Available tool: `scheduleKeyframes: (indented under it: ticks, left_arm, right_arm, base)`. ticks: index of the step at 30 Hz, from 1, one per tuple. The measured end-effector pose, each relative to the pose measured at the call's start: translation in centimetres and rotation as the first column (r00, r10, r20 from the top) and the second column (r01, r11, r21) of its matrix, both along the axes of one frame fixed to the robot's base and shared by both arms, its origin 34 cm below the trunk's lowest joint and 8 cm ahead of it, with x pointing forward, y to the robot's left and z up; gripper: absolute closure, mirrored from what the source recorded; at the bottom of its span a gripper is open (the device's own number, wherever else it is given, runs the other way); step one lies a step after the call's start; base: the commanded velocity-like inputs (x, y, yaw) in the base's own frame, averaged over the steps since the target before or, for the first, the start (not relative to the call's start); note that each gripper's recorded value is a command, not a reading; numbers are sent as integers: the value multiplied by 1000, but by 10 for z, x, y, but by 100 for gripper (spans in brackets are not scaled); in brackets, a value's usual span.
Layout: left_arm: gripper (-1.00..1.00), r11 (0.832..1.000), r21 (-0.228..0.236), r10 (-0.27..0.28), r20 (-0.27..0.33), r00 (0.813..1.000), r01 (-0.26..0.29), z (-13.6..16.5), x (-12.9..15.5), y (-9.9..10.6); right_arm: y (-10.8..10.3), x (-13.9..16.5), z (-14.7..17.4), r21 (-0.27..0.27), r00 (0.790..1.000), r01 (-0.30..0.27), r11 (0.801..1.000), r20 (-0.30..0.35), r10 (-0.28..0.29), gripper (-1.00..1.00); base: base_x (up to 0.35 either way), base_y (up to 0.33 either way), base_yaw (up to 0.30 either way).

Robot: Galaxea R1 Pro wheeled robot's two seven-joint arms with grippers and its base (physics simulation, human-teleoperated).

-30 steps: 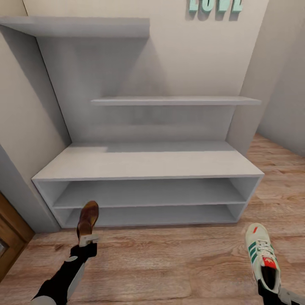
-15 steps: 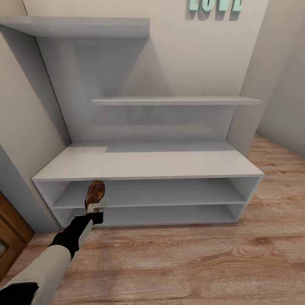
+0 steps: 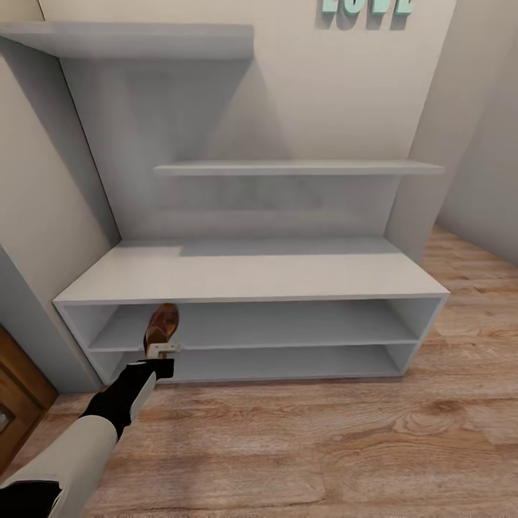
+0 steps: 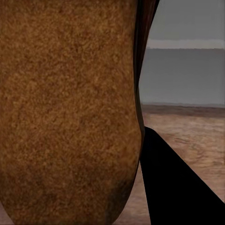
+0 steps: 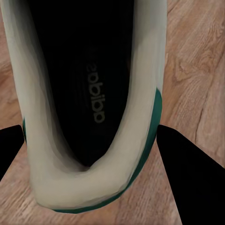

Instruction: Pick up the two gym shoes and the two sandals from the corridor floor and place them onto the hallstand (shoe rack) in the corridor, making sure they are on the rack and not on the floor. Arrange them so the two gym shoes are next to each other and the two sandals are next to each other.

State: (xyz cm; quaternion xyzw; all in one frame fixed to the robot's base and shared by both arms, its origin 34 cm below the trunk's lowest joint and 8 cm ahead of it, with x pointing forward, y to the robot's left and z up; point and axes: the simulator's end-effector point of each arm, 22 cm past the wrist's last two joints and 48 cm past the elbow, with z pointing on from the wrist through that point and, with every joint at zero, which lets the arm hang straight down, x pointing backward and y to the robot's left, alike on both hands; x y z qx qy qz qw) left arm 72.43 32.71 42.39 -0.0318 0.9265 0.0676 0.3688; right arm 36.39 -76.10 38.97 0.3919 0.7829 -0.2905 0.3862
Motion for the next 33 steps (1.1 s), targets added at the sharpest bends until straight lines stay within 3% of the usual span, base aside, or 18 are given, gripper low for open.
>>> scheduleKeyframes:
  ticks: [11,17,33]
  left_arm:
    - [100,999,27,25,-24,999,-24,-35,-13,26]
    - [100,999,29,27,-43,999,-26,-54,-17,28]
    - [100,999,31,29,-58,998,-27,-65,-20,29]
  right_arm:
    - [-5,-10,-25,-10,1000,2,1000,-16,-2,100]
    - [-5,-16,-38,-11,999,2,1000,-36,-3,100]
    - [-5,-20,-42,-11,998,2,1000,-57,-3,100]
  base:
    - [0,0,0]
    - [0,0,0]
    - [0,0,0]
